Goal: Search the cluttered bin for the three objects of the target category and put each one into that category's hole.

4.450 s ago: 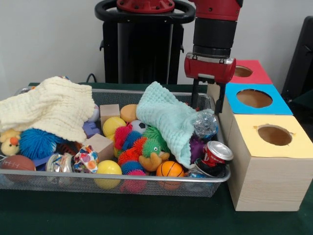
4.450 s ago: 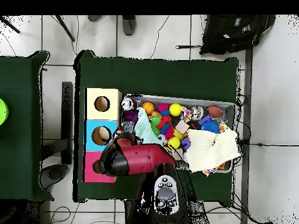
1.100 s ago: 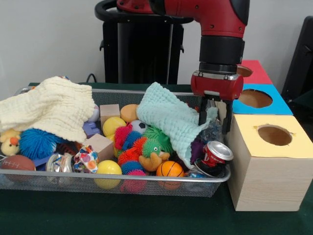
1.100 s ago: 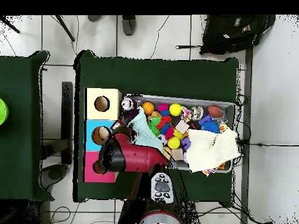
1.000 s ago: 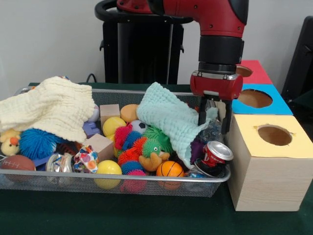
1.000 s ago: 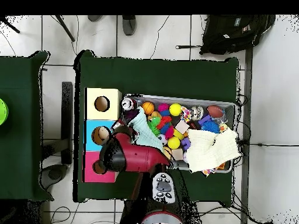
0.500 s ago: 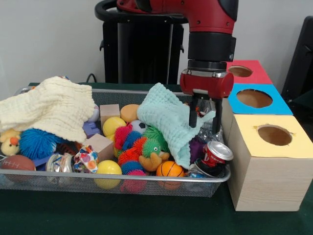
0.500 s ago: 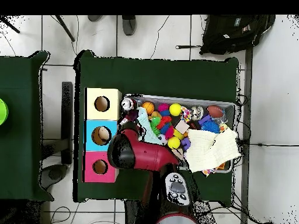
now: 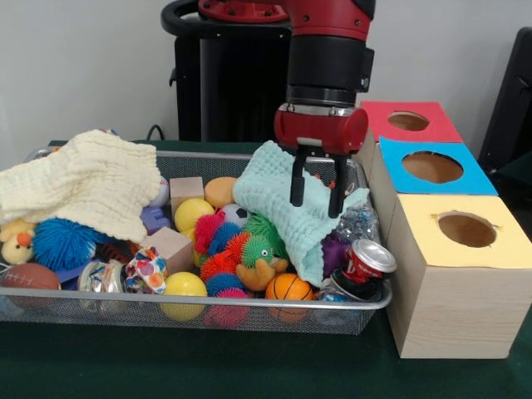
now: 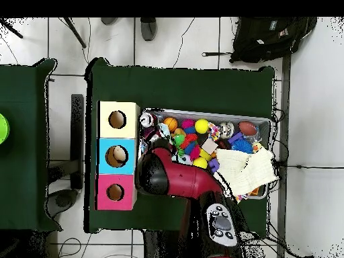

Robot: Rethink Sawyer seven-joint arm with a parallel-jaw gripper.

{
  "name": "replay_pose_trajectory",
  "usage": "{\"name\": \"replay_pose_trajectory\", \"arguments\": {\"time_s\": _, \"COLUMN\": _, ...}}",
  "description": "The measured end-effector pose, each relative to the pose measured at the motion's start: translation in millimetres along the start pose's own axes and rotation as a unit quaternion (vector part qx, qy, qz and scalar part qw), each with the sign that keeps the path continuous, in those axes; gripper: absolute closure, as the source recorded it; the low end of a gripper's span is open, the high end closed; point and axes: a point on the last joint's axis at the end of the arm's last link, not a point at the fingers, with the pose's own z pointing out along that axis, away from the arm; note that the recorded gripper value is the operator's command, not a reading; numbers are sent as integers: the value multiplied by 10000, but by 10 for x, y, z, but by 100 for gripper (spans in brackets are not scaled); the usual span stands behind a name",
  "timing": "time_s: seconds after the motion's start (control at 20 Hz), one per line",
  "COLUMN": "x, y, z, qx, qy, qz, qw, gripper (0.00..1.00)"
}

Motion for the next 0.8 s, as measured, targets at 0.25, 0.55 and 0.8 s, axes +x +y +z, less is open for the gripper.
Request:
{"name": "replay_pose_trajectory", "arguments": {"time_s": 0.25, "x": -35, "y": -101, "z": 1, "qx": 31, "qy": -22, "qz": -102, "qw": 9999, "gripper": 0}}
{"name": "replay_pose_trajectory", "arguments": {"time_s": 0.55, "x": 60, "y": -184, "z": 68, "qx": 129, "qy": 46, "qz": -173, "qw": 9998, "gripper": 0}}
{"name": "replay_pose_trajectory", "arguments": {"time_s": 0.8, "x": 342, "y": -226, "z": 216, "qx": 230, "qy": 218, "qz": -307, "qw": 9990, "gripper": 0}}
